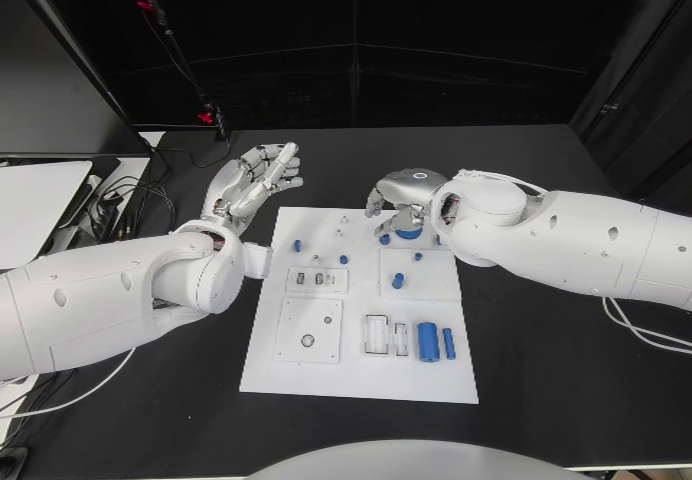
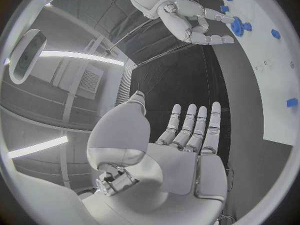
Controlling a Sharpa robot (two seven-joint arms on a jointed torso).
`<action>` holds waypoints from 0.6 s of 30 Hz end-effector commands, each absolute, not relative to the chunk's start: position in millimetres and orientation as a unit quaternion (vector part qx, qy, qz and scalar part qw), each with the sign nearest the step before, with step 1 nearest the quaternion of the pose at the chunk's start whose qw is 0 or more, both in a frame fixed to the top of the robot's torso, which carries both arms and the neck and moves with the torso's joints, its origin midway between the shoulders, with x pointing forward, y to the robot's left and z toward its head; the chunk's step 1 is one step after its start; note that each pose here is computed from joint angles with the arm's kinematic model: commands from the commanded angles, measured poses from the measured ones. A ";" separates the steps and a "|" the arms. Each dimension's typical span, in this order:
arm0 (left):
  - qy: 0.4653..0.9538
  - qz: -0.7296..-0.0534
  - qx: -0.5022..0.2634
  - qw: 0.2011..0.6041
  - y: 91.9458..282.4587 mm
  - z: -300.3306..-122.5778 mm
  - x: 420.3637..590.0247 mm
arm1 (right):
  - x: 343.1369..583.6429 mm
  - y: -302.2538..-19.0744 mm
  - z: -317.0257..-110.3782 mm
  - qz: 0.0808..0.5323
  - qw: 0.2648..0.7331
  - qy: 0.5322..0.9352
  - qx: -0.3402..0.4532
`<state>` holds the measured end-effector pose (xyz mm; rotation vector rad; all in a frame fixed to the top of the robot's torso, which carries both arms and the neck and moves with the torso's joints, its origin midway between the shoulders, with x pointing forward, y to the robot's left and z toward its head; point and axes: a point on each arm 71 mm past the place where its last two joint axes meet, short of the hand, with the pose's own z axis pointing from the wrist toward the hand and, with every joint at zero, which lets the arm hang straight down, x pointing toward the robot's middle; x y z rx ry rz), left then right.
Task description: Assemble the parts on the task board
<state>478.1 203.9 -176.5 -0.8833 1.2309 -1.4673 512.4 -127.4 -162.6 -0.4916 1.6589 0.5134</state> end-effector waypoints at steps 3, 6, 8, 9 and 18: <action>0.434 -0.665 -0.298 0.529 203.7 -159.5 472.4 | 516.2 -130.0 -169.7 0.175 0.605 0.742 -0.230; 0.434 -0.665 -0.298 0.530 203.6 -159.6 472.9 | 517.7 -130.5 -173.3 0.162 0.599 0.751 -0.227; 0.434 -0.665 -0.298 0.530 203.6 -159.6 472.9 | 518.6 -130.9 -174.8 0.155 0.595 0.755 -0.226; 0.434 -0.665 -0.298 0.530 203.6 -159.6 473.0 | 519.0 -131.2 -175.6 0.153 0.594 0.757 -0.226; 0.434 -0.663 -0.299 0.531 204.7 -159.8 473.6 | 522.4 -130.6 -182.5 0.142 0.587 0.766 -0.223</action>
